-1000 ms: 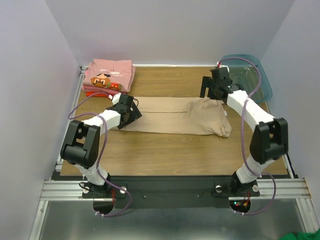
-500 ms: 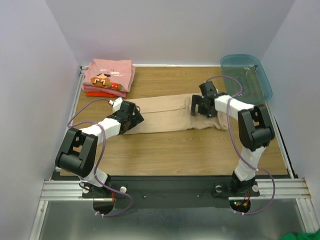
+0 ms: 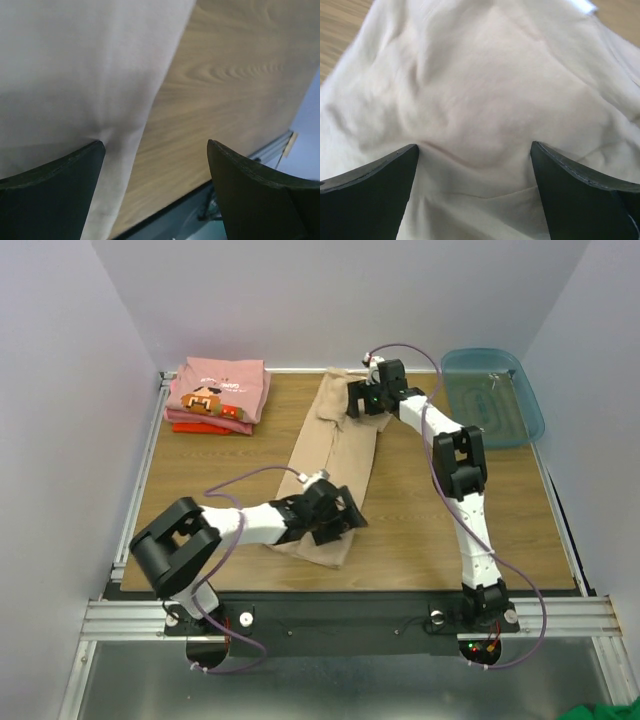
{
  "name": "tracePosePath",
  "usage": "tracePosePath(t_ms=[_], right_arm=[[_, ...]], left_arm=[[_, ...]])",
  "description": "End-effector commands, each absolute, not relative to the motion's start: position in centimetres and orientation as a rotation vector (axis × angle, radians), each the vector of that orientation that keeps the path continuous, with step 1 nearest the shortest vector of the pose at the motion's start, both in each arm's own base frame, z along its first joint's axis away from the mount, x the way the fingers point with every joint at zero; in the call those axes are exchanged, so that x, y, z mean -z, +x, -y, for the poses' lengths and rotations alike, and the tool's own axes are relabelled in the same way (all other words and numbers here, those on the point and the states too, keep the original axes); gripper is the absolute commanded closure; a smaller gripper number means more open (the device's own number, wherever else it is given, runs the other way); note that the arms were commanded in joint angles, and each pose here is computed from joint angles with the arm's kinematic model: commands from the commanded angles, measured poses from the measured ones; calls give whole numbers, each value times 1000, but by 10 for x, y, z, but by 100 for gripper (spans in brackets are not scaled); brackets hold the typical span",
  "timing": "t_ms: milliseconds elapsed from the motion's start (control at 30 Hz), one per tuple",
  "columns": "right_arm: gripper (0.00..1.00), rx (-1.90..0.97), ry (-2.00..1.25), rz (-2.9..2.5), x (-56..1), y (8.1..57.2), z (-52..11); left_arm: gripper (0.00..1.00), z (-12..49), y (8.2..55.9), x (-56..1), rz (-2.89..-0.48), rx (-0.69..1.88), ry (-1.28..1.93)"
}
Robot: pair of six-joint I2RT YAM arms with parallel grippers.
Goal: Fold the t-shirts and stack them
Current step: Fold the tshirt
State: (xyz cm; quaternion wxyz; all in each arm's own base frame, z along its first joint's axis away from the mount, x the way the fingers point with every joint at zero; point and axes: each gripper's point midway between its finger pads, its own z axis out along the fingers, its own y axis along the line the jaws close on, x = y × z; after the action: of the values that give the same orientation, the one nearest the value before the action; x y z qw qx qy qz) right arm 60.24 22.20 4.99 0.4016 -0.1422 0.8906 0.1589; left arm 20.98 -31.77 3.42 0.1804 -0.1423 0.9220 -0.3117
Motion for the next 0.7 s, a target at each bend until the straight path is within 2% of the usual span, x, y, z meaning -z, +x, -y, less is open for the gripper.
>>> tracePosePath(t_ms=[0, 100, 333, 467, 500, 600, 633, 667], right_arm=[[0, -797, -529, -2220, -33, 588, -286], [0, -831, -503, -2161, -42, 607, -298], [0, -793, -440, -2088, -83, 624, -295], [0, -833, -473, -1992, -146, 618, -301], [0, -859, -497, -1942, -176, 612, -304], [0, -856, -471, -1914, -214, 601, -299], [0, -839, -462, -1860, -254, 593, -294], [0, -827, -445, -1861, -262, 589, -290]], left_arm=[[2, 323, 133, 23, -2974, 618, -288], [2, 361, 128, 16, -2961, 639, -147], [2, 375, 143, -6, -2879, 607, -125], [2, 383, 160, -35, -2797, 567, -71], [2, 386, 162, -46, -2769, 552, -61], [2, 389, 166, -79, -2691, 588, -53], [2, 386, 160, -95, -2668, 612, -47], [2, 382, 158, -102, -2649, 611, -54]])
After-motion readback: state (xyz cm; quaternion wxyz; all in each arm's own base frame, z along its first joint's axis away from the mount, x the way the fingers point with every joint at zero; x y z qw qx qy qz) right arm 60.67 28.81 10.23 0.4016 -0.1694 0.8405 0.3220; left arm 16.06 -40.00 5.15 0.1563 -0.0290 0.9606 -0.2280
